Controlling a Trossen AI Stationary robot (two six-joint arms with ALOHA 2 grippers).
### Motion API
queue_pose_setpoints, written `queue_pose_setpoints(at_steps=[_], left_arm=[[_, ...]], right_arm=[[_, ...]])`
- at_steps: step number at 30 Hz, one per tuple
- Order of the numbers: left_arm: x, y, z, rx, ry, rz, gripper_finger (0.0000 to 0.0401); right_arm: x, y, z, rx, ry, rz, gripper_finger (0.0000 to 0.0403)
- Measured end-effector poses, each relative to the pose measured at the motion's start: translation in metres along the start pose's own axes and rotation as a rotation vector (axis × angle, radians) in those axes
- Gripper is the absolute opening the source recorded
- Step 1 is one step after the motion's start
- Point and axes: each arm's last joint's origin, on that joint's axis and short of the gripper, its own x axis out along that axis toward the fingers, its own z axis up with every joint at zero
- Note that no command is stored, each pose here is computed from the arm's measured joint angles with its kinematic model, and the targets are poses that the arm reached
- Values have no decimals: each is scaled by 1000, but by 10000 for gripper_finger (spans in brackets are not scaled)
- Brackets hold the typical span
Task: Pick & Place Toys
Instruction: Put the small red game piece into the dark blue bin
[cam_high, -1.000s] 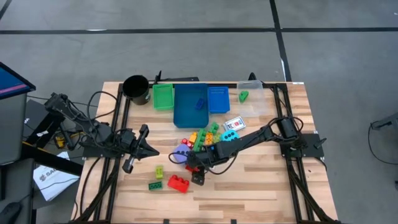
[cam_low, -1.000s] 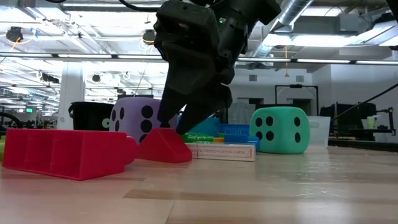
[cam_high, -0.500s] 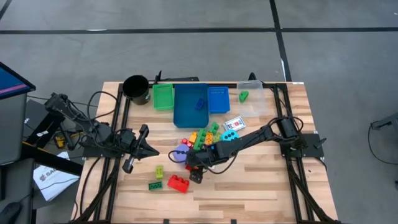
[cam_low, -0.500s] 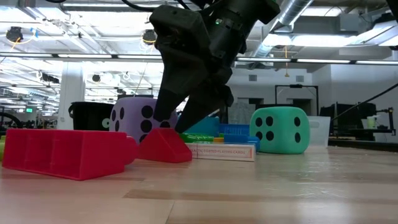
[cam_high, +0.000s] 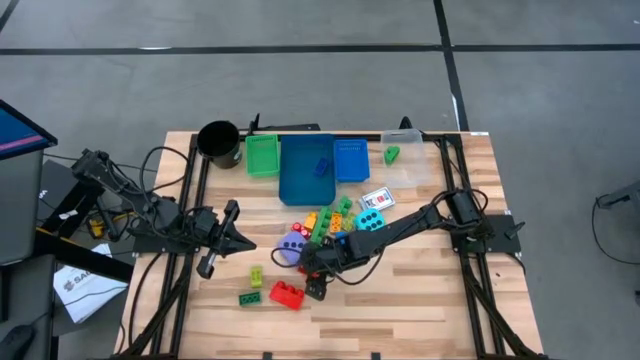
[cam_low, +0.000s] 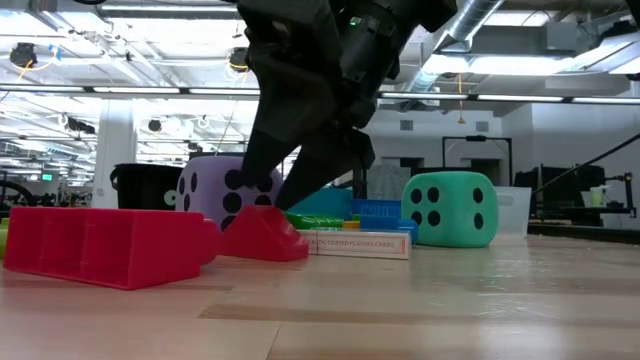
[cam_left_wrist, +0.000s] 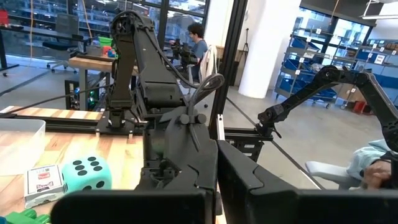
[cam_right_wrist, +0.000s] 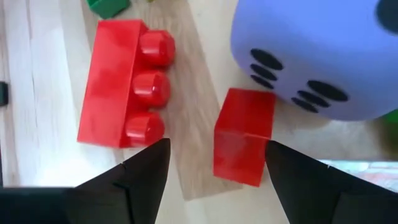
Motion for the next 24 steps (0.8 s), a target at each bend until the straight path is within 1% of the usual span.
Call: queue_pose_setpoints(at_steps=[6,10,15,19,24], left_arm=[[0,0,0,0,0,0,1],[0,0,0,0,0,0,1],[0,0,0,0,0,0,1],[0,0,0,0,0,0,1],[0,0,0,0,0,0,1]], right_arm=[[0,0,0,0,-30,-38,260],[0,3,-2,12,-55,-70,260],[-1,10,-6,-5,-88,-112,260],[-1,13,-10,-5,-112,-120,260],[9,9,-21,-1,-171,-118,260]])
